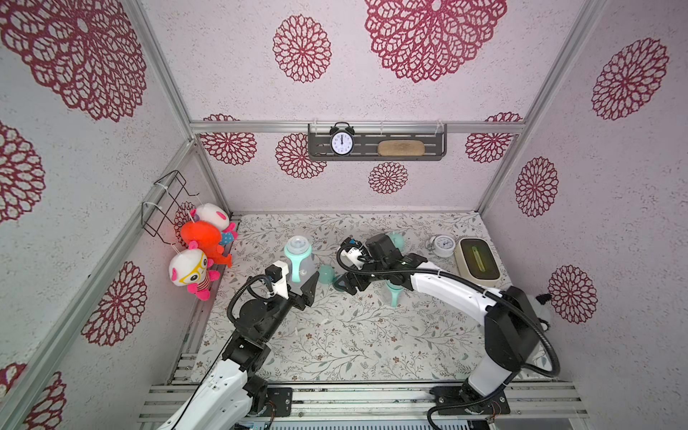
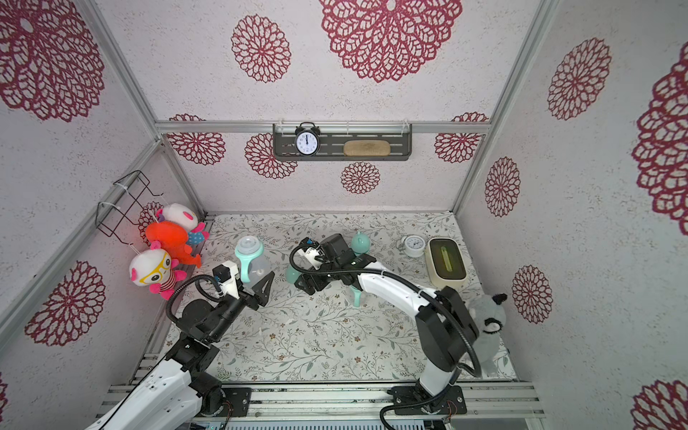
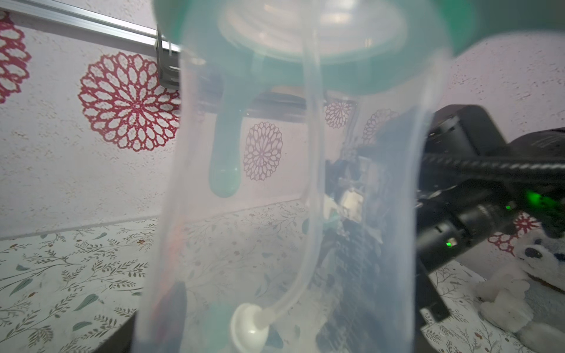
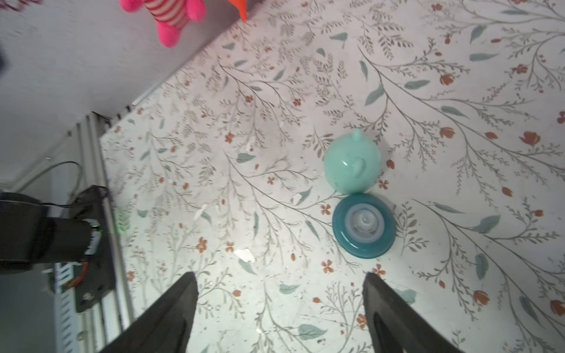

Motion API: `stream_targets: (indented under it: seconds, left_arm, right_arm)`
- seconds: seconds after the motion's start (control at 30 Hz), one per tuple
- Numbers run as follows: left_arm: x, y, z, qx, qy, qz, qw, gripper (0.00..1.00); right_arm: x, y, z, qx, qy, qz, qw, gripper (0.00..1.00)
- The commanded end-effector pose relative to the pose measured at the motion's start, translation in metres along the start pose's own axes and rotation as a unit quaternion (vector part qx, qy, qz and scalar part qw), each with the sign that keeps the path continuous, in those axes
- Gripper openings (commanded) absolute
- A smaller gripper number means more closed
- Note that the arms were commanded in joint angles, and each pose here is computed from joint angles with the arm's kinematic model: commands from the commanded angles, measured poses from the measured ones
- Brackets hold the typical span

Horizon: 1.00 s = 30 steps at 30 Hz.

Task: Assemble the baby bottles
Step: Put on the handle of the baby bottle, then pick up the nipple from the center of the board.

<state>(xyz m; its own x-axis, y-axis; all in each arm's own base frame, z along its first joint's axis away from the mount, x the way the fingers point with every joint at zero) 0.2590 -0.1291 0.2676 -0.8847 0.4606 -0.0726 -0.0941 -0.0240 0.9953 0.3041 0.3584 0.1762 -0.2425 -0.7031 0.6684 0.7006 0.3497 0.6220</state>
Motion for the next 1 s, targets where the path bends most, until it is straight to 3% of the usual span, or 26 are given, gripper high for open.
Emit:
stream_targets:
  seconds: [0.0, 0.33, 0.97]
  left_arm:
    - [0.001, 0.008, -0.003, 0.010, -0.014, 0.006, 1.000, 0.00]
    - [0.012, -0.015, -0.010, 0.016, -0.032, 0.019, 0.999, 0.00]
    - [0.020, -0.044, -0.013, 0.011, -0.033, 0.024, 0.999, 0.00]
  right_arm:
    - [-0.014, -0.004, -0.024, 0.024, -0.062, 0.028, 0.997, 0.87]
    - [-0.067, -0.014, -0.061, 0.038, -0.119, 0.066, 0.990, 0.88]
    - [-0.111, -0.033, -0.076, 0.047, -0.144, 0.121, 0.981, 0.87]
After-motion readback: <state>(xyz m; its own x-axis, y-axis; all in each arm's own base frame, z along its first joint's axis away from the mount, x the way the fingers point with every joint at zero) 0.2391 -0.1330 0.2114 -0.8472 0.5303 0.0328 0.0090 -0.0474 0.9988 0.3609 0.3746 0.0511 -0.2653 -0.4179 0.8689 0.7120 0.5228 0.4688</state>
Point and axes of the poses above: each gripper's point midway between its finger pads, its own x axis back along the fingers, its own z axis along the line the jaws close on, y = z × x, the point moved 2 cm from there along x, back along the fingers, and after that the axes turned 13 degrees about -x, right-handed, at the moved point
